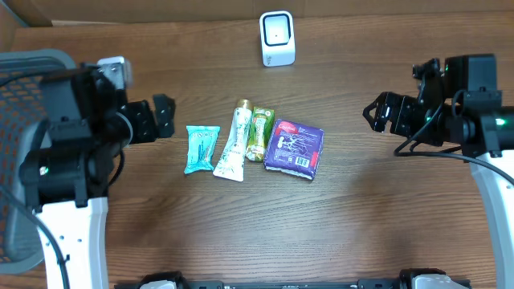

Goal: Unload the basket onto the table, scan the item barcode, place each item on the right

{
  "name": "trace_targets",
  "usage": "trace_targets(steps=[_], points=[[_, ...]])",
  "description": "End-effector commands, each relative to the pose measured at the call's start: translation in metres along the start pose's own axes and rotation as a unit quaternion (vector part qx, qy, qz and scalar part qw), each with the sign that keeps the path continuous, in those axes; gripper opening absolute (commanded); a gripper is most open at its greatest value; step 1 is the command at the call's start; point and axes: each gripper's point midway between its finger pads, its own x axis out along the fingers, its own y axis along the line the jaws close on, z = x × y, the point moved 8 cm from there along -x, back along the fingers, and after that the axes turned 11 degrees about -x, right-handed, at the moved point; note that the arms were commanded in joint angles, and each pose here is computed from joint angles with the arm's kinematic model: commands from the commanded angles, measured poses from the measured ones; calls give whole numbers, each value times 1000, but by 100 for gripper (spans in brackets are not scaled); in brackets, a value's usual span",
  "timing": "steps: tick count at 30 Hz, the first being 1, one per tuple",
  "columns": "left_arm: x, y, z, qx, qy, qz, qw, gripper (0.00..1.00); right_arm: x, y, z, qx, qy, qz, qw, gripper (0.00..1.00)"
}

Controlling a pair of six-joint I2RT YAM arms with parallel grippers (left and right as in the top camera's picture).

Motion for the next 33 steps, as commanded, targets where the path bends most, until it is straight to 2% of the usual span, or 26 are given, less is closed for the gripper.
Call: trace_targets(steps=[1, 11, 17, 33], points=[[20, -4, 10, 11, 12, -7, 1000, 100, -19, 16, 8, -34, -21, -10, 999, 98], [66, -7, 17, 27, 67, -9, 997, 100, -1, 21, 5, -9, 18, 3, 1000, 100], [73, -5, 10, 24, 94, -3, 995, 100, 20, 22, 1, -10, 52, 5, 999, 100], [80, -2, 8, 22, 107, 5, 994, 100, 26, 21, 3, -13, 47, 6, 999, 98]])
